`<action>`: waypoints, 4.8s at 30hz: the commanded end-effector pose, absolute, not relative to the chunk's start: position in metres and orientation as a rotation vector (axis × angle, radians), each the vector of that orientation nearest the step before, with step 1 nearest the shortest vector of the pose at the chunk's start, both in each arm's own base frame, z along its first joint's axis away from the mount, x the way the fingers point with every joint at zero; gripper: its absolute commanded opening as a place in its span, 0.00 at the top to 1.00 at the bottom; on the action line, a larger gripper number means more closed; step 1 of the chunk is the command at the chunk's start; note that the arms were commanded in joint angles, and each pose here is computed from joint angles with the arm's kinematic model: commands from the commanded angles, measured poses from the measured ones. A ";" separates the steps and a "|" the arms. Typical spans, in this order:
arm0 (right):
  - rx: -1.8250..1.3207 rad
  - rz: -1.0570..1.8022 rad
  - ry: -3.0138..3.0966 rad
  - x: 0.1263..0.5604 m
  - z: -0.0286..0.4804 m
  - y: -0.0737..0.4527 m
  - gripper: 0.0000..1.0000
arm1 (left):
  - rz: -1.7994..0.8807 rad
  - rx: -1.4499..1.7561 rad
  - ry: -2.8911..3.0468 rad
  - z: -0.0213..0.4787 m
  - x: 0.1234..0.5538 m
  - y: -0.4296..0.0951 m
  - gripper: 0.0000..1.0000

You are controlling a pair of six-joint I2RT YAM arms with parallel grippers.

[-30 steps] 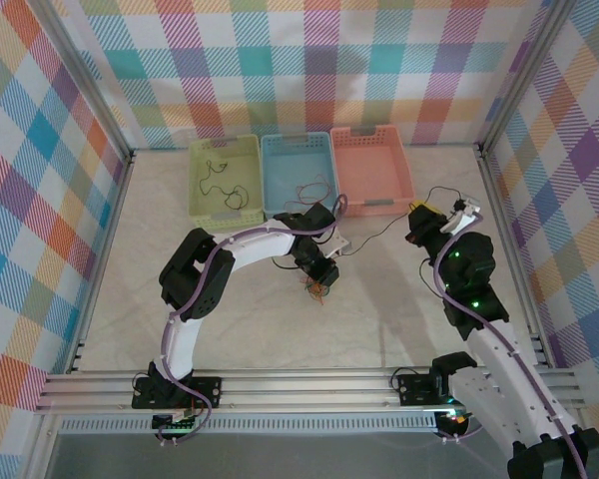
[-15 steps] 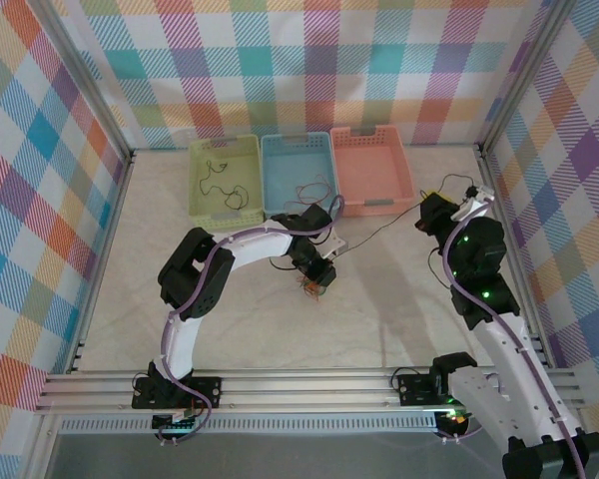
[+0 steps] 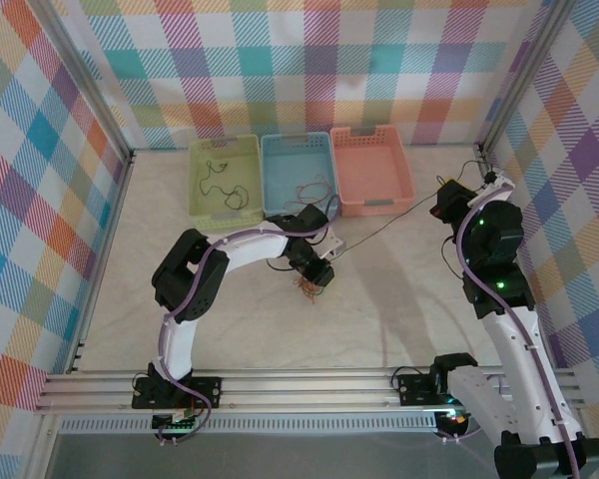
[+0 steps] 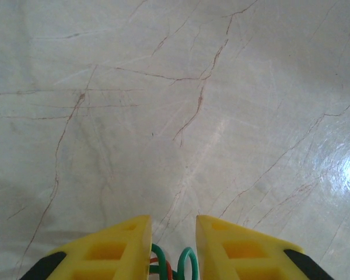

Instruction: Untangle the cables

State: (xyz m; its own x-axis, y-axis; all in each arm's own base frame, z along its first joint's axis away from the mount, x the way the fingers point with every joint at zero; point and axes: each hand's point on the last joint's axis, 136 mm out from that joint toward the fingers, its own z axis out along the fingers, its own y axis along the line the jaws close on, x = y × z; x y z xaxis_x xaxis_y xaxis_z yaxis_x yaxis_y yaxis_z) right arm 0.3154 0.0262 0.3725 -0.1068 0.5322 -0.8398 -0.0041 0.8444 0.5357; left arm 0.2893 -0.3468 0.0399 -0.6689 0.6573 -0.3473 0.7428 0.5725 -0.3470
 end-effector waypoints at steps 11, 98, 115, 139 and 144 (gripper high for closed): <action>0.428 0.325 1.490 0.294 0.447 -0.003 1.00 | -0.708 1.153 2.614 0.049 0.292 -0.338 0.74; 0.118 1.134 2.027 0.308 0.288 0.146 0.33 | -1.051 0.754 2.092 0.281 0.312 -0.424 1.00; 0.420 0.694 2.276 0.302 0.146 0.089 0.33 | -0.710 0.019 2.120 0.366 0.435 -0.214 1.00; 0.368 0.902 2.180 0.299 0.150 0.111 0.33 | -0.343 -0.299 2.080 0.333 0.554 -0.096 1.00; 0.368 0.901 2.179 0.299 0.150 0.111 0.33 | -0.297 -0.334 2.130 0.302 0.563 -0.085 1.00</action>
